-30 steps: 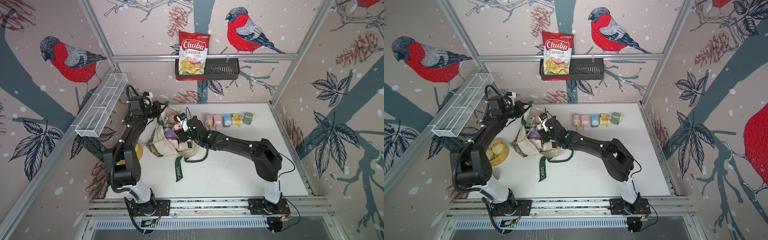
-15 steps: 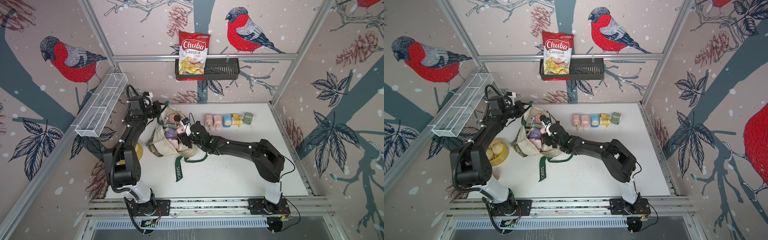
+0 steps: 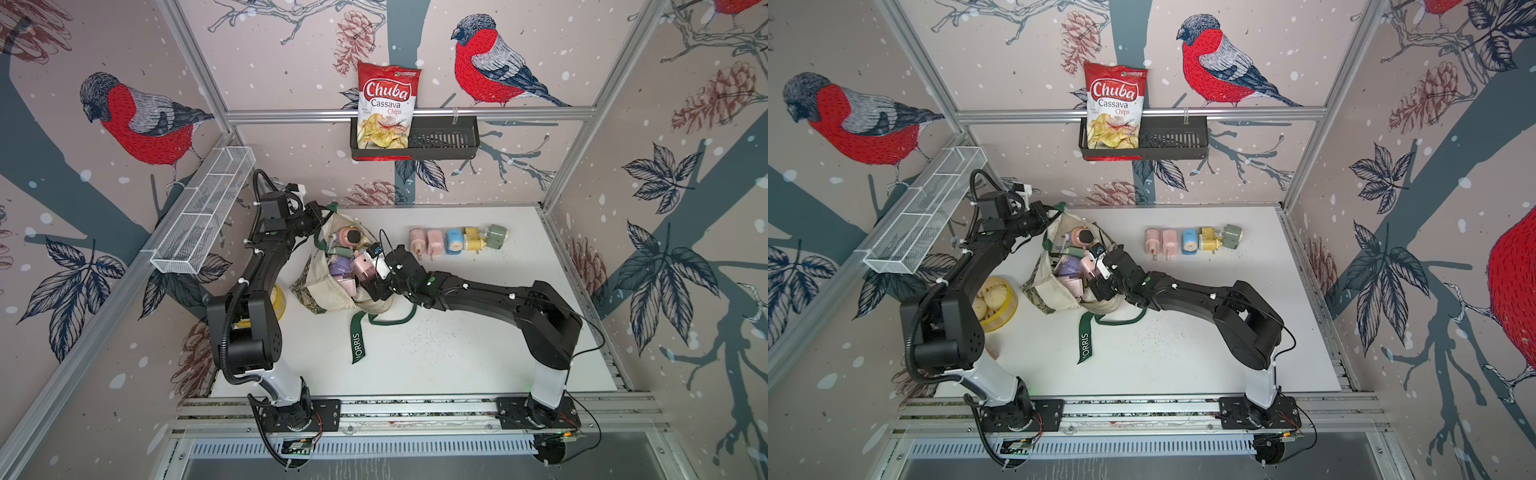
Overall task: Take out the pencil sharpeners from the tote bags
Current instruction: Pick up the pencil sharpener from the canvas bag.
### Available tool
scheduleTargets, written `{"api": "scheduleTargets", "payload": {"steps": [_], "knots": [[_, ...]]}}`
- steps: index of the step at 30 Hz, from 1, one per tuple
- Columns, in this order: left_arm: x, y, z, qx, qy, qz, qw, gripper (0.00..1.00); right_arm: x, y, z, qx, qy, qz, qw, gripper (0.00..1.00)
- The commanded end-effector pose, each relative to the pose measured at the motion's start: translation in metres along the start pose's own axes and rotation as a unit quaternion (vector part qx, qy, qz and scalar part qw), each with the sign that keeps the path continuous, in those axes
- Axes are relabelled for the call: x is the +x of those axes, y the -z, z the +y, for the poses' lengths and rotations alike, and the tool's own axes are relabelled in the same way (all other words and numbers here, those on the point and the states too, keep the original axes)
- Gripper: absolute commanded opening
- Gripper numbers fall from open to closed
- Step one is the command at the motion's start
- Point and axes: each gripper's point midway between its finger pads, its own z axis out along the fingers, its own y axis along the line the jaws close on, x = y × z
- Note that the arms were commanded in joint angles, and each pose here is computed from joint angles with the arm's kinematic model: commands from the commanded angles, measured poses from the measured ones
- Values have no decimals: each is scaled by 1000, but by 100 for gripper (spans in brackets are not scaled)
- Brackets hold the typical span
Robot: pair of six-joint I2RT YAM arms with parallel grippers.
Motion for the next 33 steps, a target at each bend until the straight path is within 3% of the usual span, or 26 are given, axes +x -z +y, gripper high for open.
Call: {"api": "scheduleTargets", "payload": {"steps": [1,19,33], "knots": [[-27,8,-34,53,-72,-45,995,0,1,6,1,-6,18,17,1000,86],[-28,10,-37,58,-74,-46,995,0,-13,-32,-14,12,-2,126,992,90],[-31,13,-37,57,-74,-49,994,0,-27,-45,-15,14,-5,160,987,71]]}}
